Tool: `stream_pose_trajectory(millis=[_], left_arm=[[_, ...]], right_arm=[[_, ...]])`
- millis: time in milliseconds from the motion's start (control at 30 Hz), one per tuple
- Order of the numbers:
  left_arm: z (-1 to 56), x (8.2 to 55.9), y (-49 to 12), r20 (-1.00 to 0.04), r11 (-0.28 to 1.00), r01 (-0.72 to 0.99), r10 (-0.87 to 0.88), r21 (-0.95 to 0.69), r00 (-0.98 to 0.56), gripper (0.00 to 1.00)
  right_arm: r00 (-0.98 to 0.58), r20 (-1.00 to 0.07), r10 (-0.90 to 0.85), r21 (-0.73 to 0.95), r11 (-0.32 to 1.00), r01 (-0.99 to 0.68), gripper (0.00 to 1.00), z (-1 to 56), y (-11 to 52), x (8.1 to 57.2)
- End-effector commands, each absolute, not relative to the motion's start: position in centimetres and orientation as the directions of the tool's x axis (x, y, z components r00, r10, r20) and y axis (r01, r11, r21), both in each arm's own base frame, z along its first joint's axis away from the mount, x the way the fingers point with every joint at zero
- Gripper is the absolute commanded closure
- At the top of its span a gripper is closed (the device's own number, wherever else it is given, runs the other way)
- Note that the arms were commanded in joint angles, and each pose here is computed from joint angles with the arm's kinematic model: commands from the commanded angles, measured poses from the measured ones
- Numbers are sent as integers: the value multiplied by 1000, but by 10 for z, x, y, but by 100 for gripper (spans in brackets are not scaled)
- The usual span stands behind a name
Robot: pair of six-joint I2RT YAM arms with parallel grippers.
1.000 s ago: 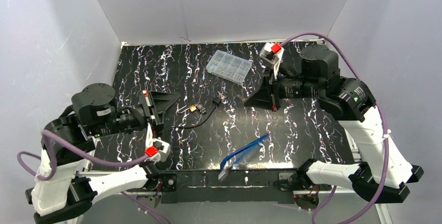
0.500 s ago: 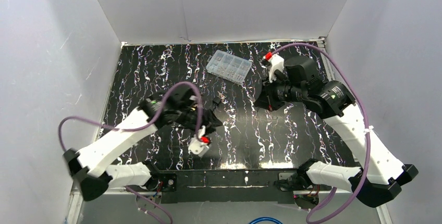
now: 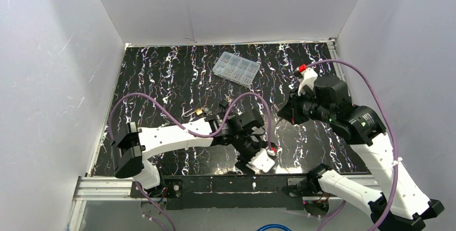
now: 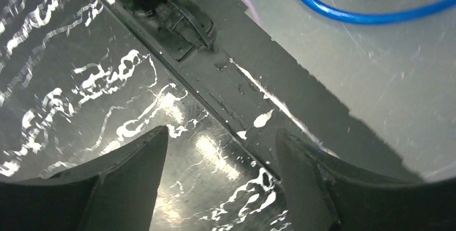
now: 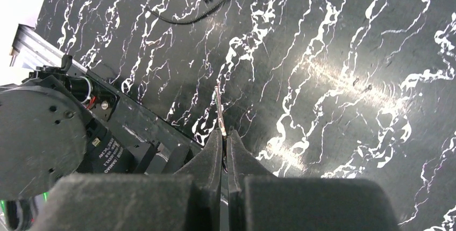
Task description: Unlock with the key
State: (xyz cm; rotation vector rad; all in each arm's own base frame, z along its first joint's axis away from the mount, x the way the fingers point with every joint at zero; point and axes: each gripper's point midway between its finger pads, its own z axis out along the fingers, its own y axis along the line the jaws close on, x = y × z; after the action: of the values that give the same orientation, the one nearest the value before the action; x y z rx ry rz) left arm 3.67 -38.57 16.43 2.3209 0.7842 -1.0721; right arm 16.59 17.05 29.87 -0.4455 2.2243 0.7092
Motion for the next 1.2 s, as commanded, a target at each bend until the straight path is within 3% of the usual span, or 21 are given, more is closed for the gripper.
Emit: stream_pose_trajectory(millis=[0,67,200,267,400,567,800,900,1033,1100,1167], left_arm=[[167,35,-409,-802,-492,870,534,-38,267,27],[157,33,-412,-784,-424,902,587,-84,203,25],[157,49,-398,-761,-319,947,622,-28,187,21],[163,71,-382,-748,-249,968,647,-23,148,15],[177,118,-337,-719,8,992,688,-123,-95,2],[188,158,-271,-666,235,964,700,-122,-255,2],[183,224,-199,-475,624,777,661,-81,-581,2],[188,251,-173,-406,726,684,603,-78,-686,2],[196,287,-134,-451,821,558,455,-121,-768,2],[197,301,-113,-500,858,500,383,-120,-777,2],[194,310,-90,-526,891,443,333,-95,-782,2]], right_arm=[[-667,-744,-25,387,798,-462,99,291,163,160],[-669,-743,-4,396,803,-445,99,286,160,157],[-680,-733,10,397,818,-416,99,275,152,152],[-684,-730,8,388,828,-404,99,267,149,151],[-699,-715,-19,362,845,-394,99,251,149,157],[-727,-686,-32,372,843,-388,99,224,171,183],[-739,-669,-74,384,818,-429,99,176,215,232],[-749,-653,-111,369,817,-443,99,154,229,250],[-770,-619,-157,354,819,-451,99,122,243,270],[-772,-612,-172,347,818,-458,91,113,249,278],[-775,-606,-182,342,820,-460,73,104,253,285]])
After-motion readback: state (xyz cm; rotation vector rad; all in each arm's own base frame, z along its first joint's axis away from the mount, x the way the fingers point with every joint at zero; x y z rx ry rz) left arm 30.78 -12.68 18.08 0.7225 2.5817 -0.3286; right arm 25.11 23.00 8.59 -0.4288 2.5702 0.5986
